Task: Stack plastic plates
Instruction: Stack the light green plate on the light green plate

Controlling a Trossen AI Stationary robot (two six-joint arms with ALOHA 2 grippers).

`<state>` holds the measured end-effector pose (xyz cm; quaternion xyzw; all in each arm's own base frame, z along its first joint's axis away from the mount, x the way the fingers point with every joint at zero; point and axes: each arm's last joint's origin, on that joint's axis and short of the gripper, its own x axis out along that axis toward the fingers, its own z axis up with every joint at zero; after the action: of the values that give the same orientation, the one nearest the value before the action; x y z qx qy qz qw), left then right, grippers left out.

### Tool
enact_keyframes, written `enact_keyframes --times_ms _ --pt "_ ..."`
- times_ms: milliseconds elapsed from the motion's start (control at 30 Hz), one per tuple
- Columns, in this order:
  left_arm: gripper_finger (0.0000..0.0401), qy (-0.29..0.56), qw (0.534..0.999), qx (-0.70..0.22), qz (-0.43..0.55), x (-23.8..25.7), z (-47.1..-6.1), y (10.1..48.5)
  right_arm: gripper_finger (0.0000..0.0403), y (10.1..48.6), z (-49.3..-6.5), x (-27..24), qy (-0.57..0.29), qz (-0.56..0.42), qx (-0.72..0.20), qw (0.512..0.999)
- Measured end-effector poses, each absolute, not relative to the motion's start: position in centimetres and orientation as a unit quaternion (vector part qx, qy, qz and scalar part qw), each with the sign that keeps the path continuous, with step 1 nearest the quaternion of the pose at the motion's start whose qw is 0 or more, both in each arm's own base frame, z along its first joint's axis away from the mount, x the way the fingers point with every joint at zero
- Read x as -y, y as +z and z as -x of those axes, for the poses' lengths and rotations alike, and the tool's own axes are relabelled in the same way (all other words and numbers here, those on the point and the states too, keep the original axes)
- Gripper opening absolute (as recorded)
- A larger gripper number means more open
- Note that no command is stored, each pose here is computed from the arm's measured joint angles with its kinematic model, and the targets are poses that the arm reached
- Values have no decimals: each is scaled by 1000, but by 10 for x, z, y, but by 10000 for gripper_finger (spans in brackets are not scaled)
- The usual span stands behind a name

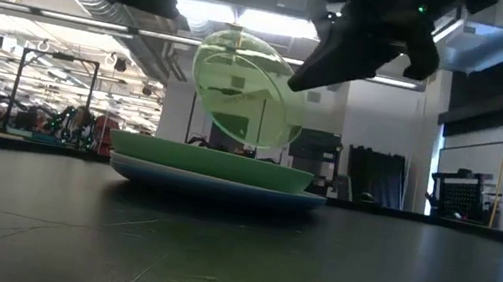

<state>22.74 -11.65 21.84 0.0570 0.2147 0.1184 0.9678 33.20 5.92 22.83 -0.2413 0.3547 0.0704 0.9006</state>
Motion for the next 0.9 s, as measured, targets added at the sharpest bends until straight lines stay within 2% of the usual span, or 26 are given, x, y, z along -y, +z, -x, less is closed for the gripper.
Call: enact_keyframes --times_ms 433,900 --pt "110 131 967 -213 -54 116 -227 218 1 229 -337 -24 65 140 -358 921" --pt "110 132 966 -217 -55 115 -227 217 2 198 -353 -22 64 137 -380 913"
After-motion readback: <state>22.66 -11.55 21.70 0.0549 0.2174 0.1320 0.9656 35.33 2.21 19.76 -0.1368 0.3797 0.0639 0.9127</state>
